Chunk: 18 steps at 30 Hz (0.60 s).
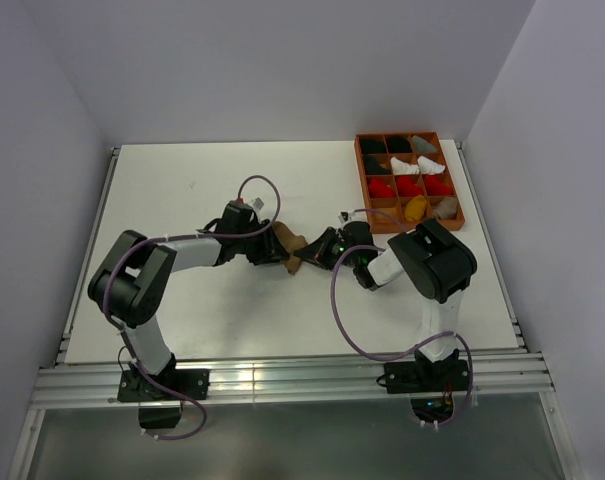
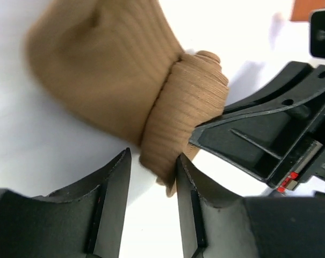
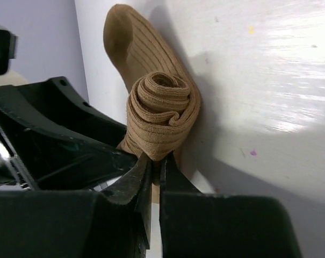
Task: Roll the socks
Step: Roll the sock at the center of the board.
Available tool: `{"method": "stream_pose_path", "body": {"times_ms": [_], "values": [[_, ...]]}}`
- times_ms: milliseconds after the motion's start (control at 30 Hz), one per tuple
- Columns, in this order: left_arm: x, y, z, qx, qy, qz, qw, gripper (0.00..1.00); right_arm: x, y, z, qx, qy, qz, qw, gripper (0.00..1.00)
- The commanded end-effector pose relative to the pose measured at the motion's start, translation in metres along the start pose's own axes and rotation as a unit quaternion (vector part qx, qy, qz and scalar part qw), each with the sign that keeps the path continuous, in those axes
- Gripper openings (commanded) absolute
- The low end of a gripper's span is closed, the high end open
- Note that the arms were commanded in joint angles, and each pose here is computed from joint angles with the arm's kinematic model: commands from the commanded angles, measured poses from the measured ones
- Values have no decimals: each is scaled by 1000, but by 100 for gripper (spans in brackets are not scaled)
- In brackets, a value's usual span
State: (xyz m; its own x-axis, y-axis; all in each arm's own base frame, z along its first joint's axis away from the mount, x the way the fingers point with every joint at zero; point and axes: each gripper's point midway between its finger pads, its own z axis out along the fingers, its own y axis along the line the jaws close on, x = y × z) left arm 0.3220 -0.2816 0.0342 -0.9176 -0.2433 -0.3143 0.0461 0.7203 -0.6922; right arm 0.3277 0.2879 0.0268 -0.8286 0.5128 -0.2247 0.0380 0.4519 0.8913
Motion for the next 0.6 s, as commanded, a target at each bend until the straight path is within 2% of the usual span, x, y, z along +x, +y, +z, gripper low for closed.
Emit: {"method": "stream_pose_path", "body": {"times_ms": [0, 200, 400, 567], "values": [[-30, 17, -27, -86, -62, 39, 994, 43, 9, -19, -2, 47, 22, -21, 998, 0], [-79, 5, -42, -111, -154, 60, 980, 41, 13, -12, -2, 39, 45, -34, 998, 0], [-96, 3, -15, -94, -165, 69, 979, 36, 15, -12, -4, 43, 57, -37, 997, 0], [-92, 18, 4, -99, -160, 62, 980, 34, 16, -17, -7, 61, 64, -41, 995, 0]]}}
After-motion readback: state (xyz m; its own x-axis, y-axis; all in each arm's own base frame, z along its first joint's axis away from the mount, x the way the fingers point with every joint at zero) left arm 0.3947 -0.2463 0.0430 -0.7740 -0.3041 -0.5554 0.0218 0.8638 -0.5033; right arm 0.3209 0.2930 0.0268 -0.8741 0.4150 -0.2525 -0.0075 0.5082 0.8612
